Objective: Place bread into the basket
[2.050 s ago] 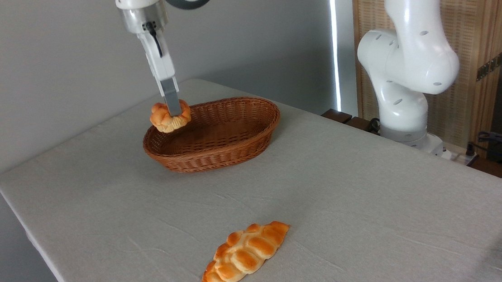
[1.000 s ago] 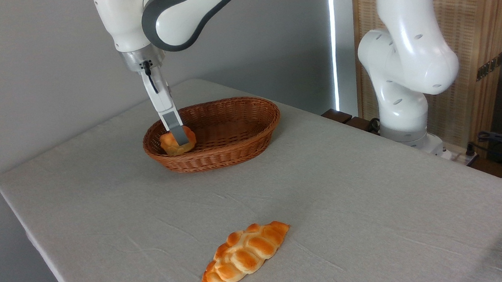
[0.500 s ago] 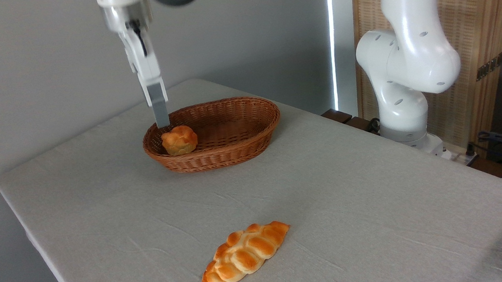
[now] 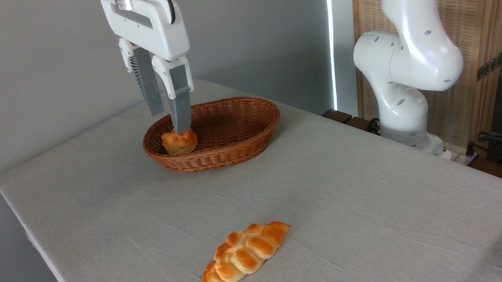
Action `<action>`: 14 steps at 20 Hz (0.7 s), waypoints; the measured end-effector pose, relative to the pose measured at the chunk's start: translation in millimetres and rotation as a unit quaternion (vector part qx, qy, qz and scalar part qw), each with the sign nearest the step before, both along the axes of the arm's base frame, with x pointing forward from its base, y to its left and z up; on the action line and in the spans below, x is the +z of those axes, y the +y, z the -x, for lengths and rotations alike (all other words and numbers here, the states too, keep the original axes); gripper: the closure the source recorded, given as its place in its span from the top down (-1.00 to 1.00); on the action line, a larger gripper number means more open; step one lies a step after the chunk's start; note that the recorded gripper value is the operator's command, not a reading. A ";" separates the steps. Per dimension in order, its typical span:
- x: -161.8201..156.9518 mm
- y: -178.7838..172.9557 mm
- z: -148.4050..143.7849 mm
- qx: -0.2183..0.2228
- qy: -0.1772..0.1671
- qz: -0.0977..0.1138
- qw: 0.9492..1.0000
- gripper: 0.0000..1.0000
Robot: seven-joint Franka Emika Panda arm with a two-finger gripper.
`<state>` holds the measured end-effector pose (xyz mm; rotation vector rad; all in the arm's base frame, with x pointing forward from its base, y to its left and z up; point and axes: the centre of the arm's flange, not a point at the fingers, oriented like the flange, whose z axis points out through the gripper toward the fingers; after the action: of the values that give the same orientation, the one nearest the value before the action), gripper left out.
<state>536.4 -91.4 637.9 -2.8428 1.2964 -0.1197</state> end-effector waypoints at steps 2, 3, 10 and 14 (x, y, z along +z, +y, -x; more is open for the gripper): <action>4.5 6.5 -1.1 0.004 -0.001 -0.014 1.000 1.00; 5.3 8.3 -1.2 0.005 0.000 -0.016 1.000 1.00; 1.1 9.6 6.2 0.007 0.039 -0.014 0.999 1.00; -1.1 12.8 4.7 0.010 0.042 -0.014 0.999 1.00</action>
<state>531.7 -78.7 636.8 -2.8653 1.2742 0.0166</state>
